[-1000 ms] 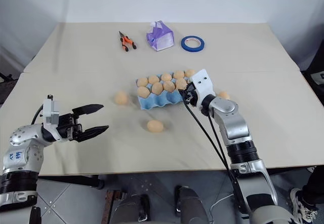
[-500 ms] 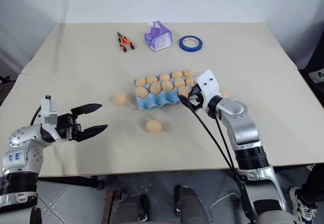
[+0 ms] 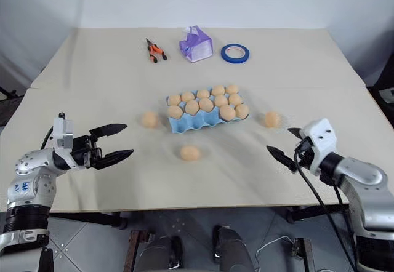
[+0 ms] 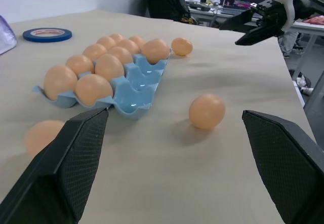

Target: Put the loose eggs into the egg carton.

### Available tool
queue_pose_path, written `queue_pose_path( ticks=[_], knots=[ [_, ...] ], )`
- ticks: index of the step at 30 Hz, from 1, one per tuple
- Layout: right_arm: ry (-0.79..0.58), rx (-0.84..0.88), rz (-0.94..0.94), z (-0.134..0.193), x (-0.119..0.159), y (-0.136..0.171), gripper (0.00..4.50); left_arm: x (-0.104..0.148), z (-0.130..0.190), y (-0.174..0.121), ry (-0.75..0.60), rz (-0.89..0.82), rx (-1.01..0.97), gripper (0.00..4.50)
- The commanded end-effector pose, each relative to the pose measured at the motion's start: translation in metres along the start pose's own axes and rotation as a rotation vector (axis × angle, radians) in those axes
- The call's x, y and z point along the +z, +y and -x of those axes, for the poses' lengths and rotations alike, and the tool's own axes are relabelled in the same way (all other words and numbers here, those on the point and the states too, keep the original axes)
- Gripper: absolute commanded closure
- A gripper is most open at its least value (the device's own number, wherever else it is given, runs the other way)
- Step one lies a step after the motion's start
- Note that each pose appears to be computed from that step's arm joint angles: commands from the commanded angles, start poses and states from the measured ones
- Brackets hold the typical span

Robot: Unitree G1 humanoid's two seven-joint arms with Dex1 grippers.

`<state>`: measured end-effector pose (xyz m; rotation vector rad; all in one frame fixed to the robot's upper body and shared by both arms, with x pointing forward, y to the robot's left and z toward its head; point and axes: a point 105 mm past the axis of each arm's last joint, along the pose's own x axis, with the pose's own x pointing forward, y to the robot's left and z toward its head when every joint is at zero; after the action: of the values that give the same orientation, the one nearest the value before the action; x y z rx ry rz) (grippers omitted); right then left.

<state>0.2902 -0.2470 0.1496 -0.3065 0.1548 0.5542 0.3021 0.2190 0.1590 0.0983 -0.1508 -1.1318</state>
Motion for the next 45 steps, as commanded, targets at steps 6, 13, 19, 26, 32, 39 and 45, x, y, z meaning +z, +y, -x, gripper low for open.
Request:
queue_pose_path(
  ticks=[6, 13, 19, 26, 32, 39, 45],
  knots=[
    [-0.044, -0.064, 0.051, 0.021, 0.014, -0.014, 0.01, 0.008, 0.002, 0.004, -0.024, -0.033, 0.005, 0.00],
    [-0.116, -0.208, -0.036, -0.021, 0.022, -0.037, 0.01, 0.010, 0.000, 0.006, -0.026, -0.039, 0.007, 0.00],
    [-0.131, -0.248, -0.102, -0.070, 0.021, -0.043, 0.01, 0.012, 0.000, 0.007, -0.030, -0.048, 0.014, 0.00],
    [-0.104, -0.293, -0.062, -0.099, 0.014, -0.052, 0.01, 0.013, 0.007, 0.007, -0.027, -0.058, 0.041, 0.00],
    [-0.061, -0.297, -0.037, -0.108, 0.000, -0.055, 0.18, 0.011, 0.011, 0.004, -0.025, -0.058, 0.058, 0.00],
    [-0.090, -0.281, -0.027, -0.111, 0.005, -0.052, 2.40, 0.010, 0.011, 0.003, -0.030, -0.061, 0.063, 0.00],
    [-0.144, -0.279, -0.009, -0.107, 0.024, -0.054, 3.09, 0.010, 0.009, 0.001, -0.035, -0.062, 0.060, 0.00]
  ],
)
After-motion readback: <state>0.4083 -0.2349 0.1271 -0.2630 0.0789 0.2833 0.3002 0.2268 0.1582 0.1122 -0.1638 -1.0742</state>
